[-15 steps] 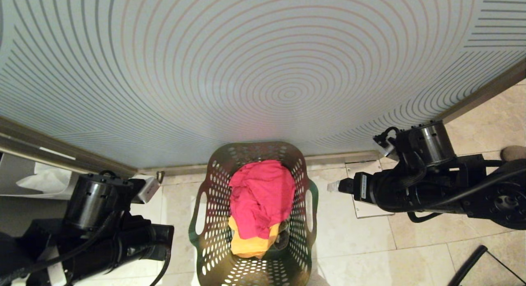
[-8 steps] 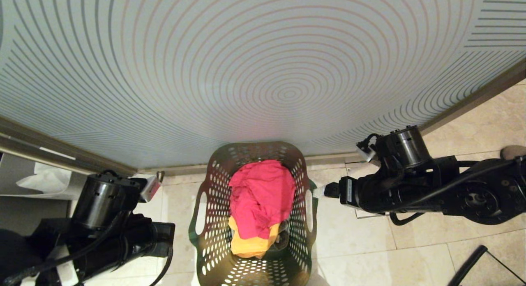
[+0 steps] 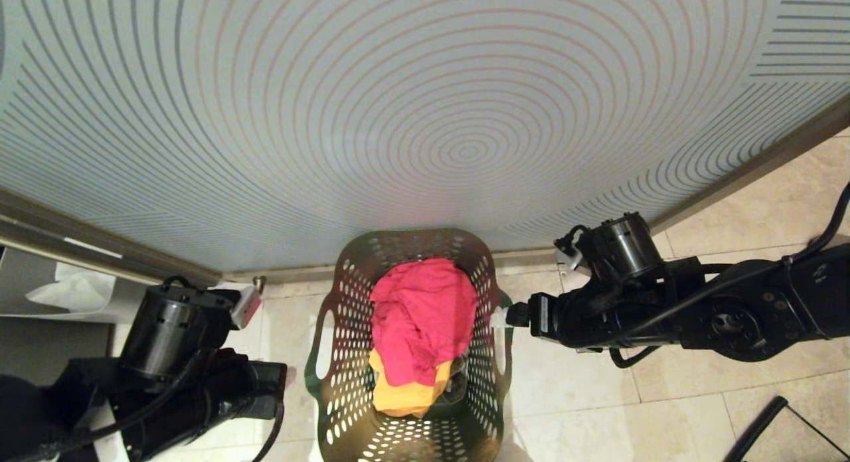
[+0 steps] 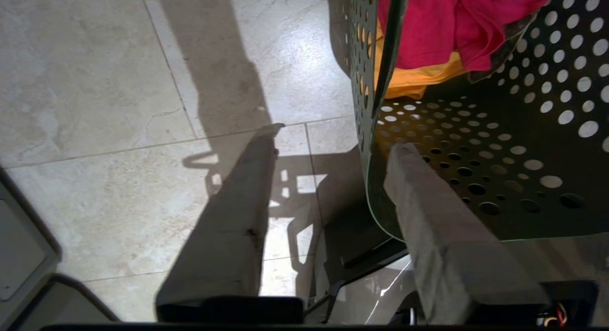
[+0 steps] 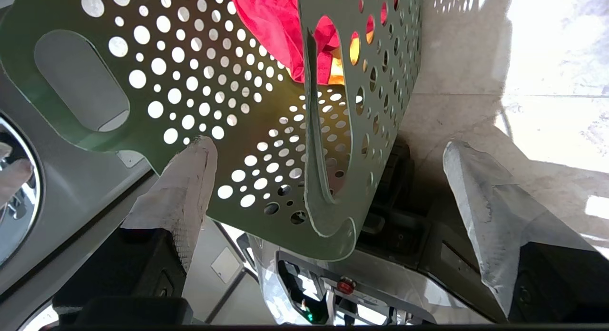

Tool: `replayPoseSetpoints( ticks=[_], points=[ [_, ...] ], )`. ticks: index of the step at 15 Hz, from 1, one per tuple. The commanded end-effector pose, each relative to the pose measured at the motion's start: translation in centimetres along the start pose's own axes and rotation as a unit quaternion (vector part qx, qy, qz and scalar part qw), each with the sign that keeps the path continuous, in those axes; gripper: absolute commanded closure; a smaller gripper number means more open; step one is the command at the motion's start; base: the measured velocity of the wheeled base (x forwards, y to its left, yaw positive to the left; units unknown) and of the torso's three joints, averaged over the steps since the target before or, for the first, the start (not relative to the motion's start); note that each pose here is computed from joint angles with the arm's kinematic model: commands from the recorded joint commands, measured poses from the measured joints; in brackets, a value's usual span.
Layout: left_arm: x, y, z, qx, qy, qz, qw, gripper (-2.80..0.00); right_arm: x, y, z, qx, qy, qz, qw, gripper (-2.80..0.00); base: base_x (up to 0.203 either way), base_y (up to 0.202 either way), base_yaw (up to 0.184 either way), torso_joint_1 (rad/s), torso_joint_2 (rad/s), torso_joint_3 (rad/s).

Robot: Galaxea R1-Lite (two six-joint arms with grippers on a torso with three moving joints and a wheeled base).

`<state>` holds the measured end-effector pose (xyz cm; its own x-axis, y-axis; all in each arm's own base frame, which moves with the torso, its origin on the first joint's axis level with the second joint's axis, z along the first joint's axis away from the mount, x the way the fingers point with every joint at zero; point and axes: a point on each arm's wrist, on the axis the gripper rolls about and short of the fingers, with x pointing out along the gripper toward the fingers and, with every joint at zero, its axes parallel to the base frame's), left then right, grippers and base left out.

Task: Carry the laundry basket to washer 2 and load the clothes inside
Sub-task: Pick up the clothes basket and put it beside the washing machine

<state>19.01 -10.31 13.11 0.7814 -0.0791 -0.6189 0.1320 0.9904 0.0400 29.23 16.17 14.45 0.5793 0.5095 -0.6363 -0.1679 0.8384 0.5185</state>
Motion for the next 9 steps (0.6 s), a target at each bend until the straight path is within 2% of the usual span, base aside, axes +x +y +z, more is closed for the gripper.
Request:
replayPoseSetpoints(
  ticks=[1,6,9],
  points=[
    [-0.5,-0.1,0.2,-0.004,-0.008,-0.005,0.9999,-2.80,0.2,0.1,0.1,0.001,0.000,0.001,1.000,-2.80,0.000,0.000,0.000,0.000,0.00,0.000],
    [-2.2,-1.1,0.9,0.010,-0.021,-0.039,0.9990,-2.80,0.7,-0.2,0.2,0.003,0.004,-0.003,1.000,-2.80,0.000,0.000,0.000,0.000,0.00,0.000],
    [-3.0,-1.4,0.9,0.004,-0.023,-0.063,0.9977,-2.80,0.3,-0.1,0.1,0.008,0.037,-0.013,0.999,-2.80,0.000,0.000,0.000,0.000,0.00,0.000]
  ],
)
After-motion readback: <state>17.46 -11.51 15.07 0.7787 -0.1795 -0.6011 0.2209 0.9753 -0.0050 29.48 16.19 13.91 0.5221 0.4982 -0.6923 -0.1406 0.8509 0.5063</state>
